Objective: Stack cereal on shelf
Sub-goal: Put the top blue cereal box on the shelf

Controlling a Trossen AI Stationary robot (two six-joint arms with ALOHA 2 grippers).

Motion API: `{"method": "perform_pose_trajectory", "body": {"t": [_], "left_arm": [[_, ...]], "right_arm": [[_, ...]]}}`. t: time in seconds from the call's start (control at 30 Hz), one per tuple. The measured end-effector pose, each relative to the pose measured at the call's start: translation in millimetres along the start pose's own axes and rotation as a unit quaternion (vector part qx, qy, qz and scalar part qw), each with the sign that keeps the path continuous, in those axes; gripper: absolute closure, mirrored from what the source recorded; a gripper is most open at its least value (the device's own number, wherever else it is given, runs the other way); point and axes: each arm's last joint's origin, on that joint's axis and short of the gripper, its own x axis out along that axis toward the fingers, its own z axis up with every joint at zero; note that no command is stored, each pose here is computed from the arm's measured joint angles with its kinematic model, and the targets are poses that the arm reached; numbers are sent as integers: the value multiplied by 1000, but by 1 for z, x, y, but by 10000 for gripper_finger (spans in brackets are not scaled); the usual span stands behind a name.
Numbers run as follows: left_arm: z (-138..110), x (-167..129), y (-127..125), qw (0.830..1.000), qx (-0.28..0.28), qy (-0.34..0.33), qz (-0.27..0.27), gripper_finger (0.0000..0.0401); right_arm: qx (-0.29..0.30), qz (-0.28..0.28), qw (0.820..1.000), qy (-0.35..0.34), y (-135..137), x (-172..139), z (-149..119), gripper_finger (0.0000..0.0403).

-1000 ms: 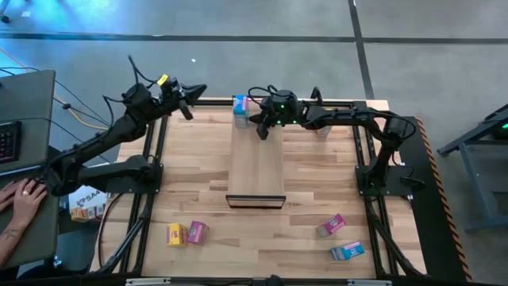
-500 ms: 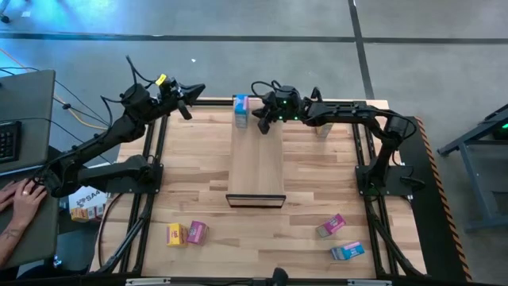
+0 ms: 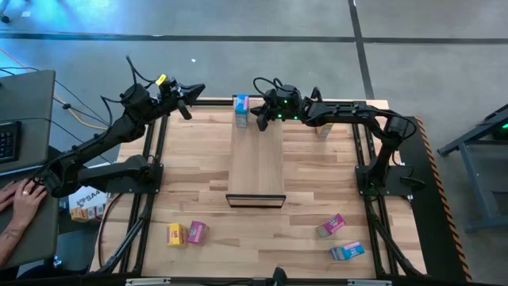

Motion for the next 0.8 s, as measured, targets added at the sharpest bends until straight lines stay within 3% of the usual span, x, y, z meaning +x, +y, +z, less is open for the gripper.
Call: {"method": "perform_pose_trajectory", "body": {"t": [0.33,0.5,0.67,0.8], "left_arm": [[0,0,0,1000,0,0,0,401],[0,0,0,1000,-3,0,0,401],[0,-1,-1,1000,-3,1,-3,401],[0,-2,-1,1000,-6,6,-2,401]], "right_arm": [[6,8,1000,-18,8,1,2,403],[-10,-7,1000,-8,-2,-4,5,403],[-21,-38,999,32,-17,-32,17,403],[-17,-42,996,76,-15,-73,30,403]]}}
